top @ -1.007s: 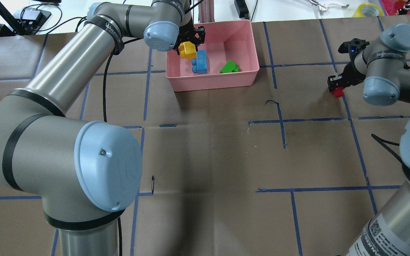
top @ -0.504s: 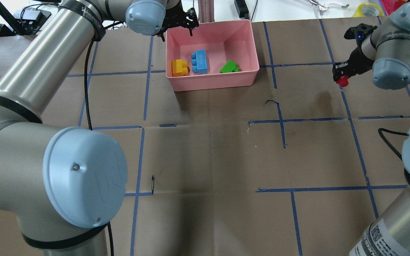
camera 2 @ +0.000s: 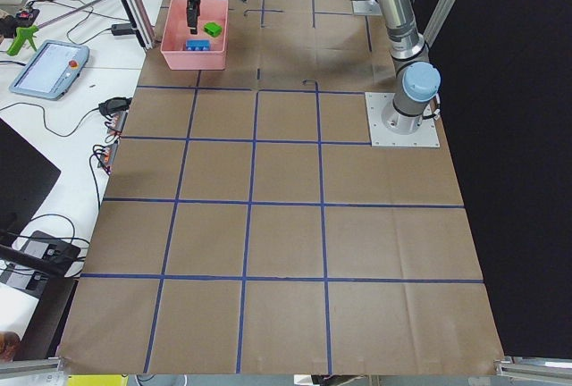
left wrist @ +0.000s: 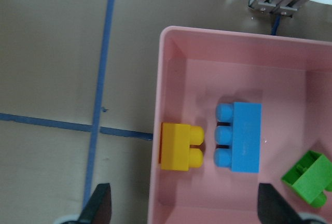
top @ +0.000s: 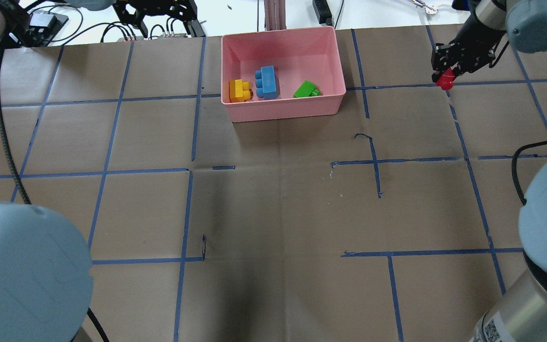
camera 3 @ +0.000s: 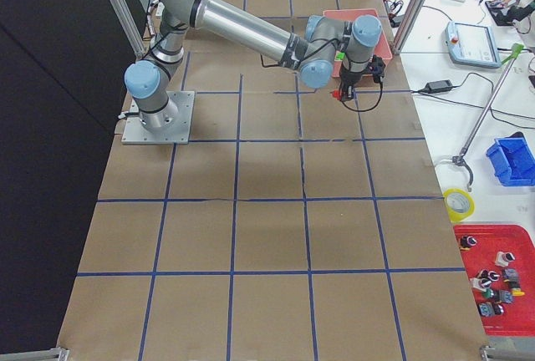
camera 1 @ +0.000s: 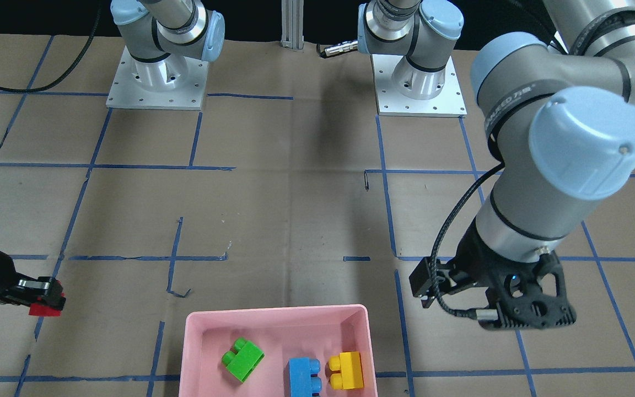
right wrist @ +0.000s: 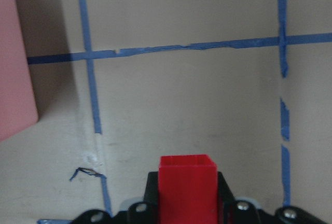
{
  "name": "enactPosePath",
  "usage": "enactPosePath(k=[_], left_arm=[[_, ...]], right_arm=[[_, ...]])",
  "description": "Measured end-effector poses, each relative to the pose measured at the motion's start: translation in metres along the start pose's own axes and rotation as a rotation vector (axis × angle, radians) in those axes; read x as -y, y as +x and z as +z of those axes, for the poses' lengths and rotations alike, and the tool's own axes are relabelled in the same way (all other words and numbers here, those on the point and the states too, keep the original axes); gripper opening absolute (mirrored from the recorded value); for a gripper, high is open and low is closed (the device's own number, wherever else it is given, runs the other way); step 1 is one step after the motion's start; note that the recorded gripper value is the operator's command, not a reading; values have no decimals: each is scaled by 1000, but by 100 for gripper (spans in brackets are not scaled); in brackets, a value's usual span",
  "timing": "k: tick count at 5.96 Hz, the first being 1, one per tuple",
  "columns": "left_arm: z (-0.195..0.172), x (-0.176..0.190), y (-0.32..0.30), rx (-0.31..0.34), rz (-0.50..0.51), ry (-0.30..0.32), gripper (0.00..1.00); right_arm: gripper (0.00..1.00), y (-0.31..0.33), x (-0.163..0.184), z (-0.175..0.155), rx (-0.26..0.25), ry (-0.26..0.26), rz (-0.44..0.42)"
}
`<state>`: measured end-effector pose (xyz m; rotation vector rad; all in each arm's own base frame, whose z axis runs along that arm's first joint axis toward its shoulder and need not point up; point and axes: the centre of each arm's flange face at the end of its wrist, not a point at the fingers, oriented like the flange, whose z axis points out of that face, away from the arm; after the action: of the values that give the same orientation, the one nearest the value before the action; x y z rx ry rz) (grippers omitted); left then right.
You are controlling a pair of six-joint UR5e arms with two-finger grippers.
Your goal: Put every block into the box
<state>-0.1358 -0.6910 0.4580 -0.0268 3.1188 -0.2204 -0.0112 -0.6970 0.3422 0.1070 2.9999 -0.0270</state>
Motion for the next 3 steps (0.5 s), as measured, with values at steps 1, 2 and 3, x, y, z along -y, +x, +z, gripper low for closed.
enactPosePath(k=[1,2,3], left_arm=[[-16,-35,-12,0,18,-12,99],[-33,-72,-18,-2,49,-10,99],[-50,-102,-21,-4,80,0,99]], right_arm=[[5,-53,4,-10,57,8,48],[6,-104,7,-7,155,27,102],[6,-146,15,9,220,77,131]])
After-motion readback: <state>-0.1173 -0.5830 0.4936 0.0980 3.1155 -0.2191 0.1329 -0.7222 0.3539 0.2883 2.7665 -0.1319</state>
